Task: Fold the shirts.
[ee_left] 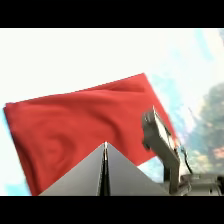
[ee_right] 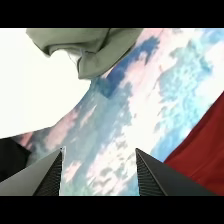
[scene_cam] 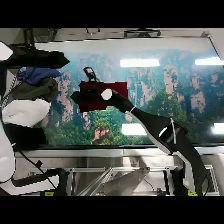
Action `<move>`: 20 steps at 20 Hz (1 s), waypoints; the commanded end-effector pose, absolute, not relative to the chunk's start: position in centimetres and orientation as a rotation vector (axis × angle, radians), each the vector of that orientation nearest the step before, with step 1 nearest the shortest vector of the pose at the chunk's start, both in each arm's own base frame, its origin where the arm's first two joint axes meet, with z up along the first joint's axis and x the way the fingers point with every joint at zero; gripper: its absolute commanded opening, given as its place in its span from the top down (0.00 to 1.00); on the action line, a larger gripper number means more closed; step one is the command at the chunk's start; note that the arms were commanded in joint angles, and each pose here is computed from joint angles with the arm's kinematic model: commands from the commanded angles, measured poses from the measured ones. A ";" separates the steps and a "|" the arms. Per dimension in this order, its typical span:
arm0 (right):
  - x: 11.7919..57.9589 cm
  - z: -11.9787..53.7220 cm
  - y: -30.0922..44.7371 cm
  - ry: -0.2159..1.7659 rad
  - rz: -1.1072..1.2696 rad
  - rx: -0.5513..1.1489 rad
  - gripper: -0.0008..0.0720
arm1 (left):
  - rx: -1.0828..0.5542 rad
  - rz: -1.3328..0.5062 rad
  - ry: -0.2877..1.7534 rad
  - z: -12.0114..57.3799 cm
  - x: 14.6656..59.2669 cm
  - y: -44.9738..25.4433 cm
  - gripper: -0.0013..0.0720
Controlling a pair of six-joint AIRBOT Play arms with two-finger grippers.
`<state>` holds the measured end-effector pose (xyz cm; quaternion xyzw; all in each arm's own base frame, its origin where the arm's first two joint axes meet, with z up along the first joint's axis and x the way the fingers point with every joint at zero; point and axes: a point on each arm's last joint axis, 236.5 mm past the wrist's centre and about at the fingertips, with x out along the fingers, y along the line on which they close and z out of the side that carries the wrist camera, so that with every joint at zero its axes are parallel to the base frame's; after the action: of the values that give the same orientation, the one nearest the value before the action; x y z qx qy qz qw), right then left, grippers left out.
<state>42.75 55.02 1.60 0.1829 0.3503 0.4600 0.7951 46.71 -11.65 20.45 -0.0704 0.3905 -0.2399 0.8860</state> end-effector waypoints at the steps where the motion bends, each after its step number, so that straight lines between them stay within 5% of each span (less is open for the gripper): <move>1: 41.2 1.9 55.9 0.735 1.039 0.329 0.30 | -0.151 -0.438 0.791 21.0 45.8 -8.2 0.96; 4: 43.7 5.4 50.4 0.795 1.024 0.316 0.30 | -0.174 -0.388 0.795 20.8 45.3 -5.9 0.96; 8: 47.8 4.9 34.6 1.096 0.705 0.306 0.28 | -0.226 -0.385 0.802 20.0 43.8 -4.6 0.95; 9: 48.7 3.7 30.3 1.162 0.607 0.308 0.15 | -0.253 -0.405 0.796 19.9 43.5 -4.6 0.96; 11: 49.8 0.7 24.6 1.259 0.469 0.356 0.10 | -0.325 -0.439 0.785 19.9 42.9 -5.0 0.96; 20: 51.2 -9.5 25.2 1.376 0.509 0.556 0.10 | -0.360 -0.505 0.838 18.6 41.4 -6.1 0.96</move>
<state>51.10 24.44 -7.27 0.2232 0.6148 0.2153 0.7251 41.80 -5.75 18.72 -0.1692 0.3963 -0.2323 0.8720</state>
